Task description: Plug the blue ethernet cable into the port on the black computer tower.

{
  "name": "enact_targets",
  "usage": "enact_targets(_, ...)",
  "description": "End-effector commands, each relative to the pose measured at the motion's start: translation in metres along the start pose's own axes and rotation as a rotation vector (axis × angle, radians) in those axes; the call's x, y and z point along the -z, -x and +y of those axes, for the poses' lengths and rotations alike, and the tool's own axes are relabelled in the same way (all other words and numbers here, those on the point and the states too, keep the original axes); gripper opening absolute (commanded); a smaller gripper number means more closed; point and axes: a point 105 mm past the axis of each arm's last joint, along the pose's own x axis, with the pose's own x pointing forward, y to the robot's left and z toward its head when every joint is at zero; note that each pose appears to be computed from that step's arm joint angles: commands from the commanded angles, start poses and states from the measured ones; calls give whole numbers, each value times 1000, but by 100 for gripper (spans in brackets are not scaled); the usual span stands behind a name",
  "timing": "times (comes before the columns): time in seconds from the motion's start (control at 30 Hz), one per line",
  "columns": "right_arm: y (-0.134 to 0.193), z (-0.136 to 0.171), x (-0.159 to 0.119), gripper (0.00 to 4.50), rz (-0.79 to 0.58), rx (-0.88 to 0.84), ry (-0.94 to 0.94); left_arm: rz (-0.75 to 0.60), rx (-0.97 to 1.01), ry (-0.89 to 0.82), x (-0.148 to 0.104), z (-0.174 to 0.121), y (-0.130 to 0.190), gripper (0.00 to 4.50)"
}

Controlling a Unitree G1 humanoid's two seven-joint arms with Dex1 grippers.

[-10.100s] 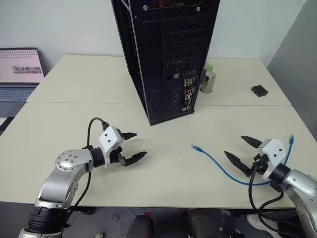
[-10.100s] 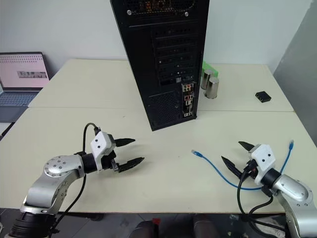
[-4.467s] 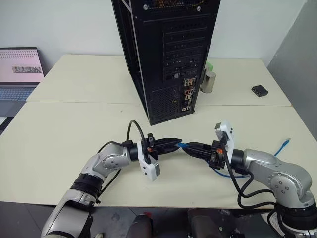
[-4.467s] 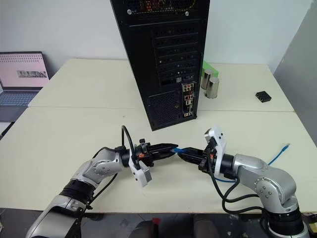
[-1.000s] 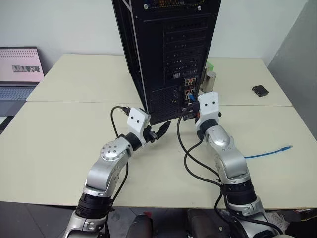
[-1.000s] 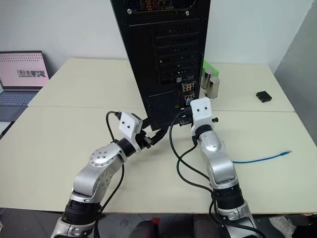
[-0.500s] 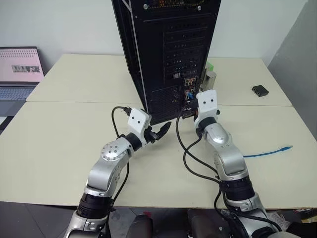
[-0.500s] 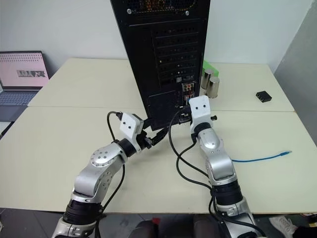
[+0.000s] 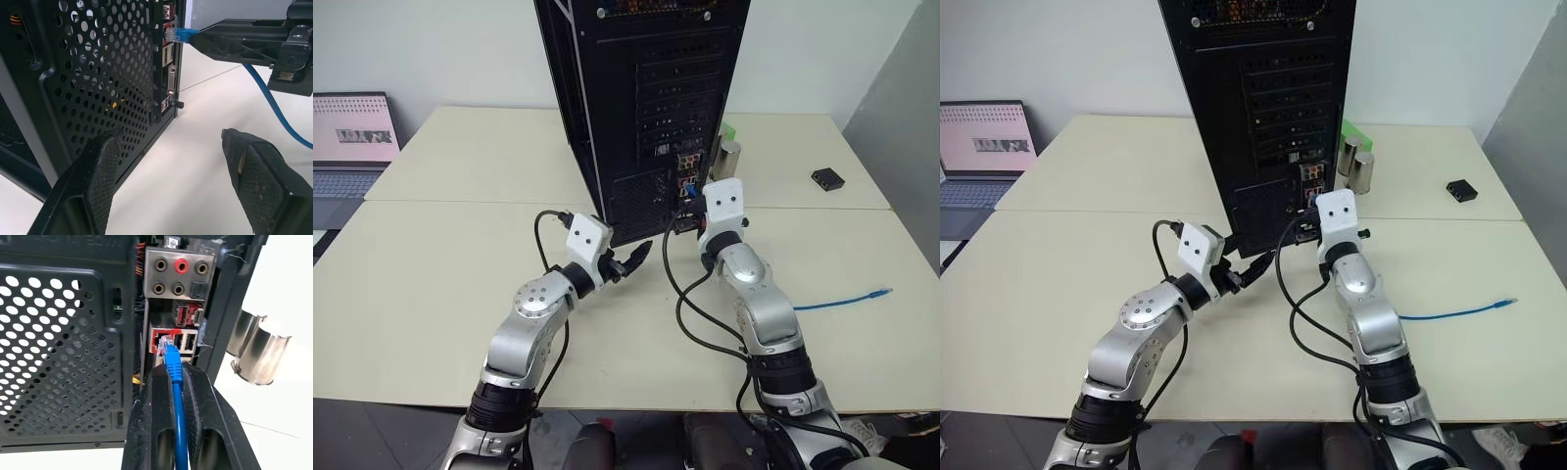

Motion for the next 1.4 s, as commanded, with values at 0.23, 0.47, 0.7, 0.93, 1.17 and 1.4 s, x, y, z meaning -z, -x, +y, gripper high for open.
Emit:
enact_targets(0.23, -4, 3, -24, 0, -74, -21, -48, -63, 6, -27, -15, -1, -2, 346)
enact_targets(0.47, -4, 11, -25, 0, -73, -54, -29, -62, 3, -25, -15, -2, -1, 346)
enact_targets(0.7, -4, 16, -26, 0, -80, -79, 20, -61, 0, -24, -14, -1, -1, 346)
enact_targets(0.93, -5, 18, -27, 0, -85, -83, 39, -62, 0, -22, -14, -1, -1, 346)
enact_targets(1.17, -6, 20, -28, 0, -71, -80, -35, -62, 0, -22, -14, -1, -1, 346)
enact_targets(1.4, -7, 21, -29, 0, -41, -70, -144, -64, 0, -21, -14, -2, -2, 346)
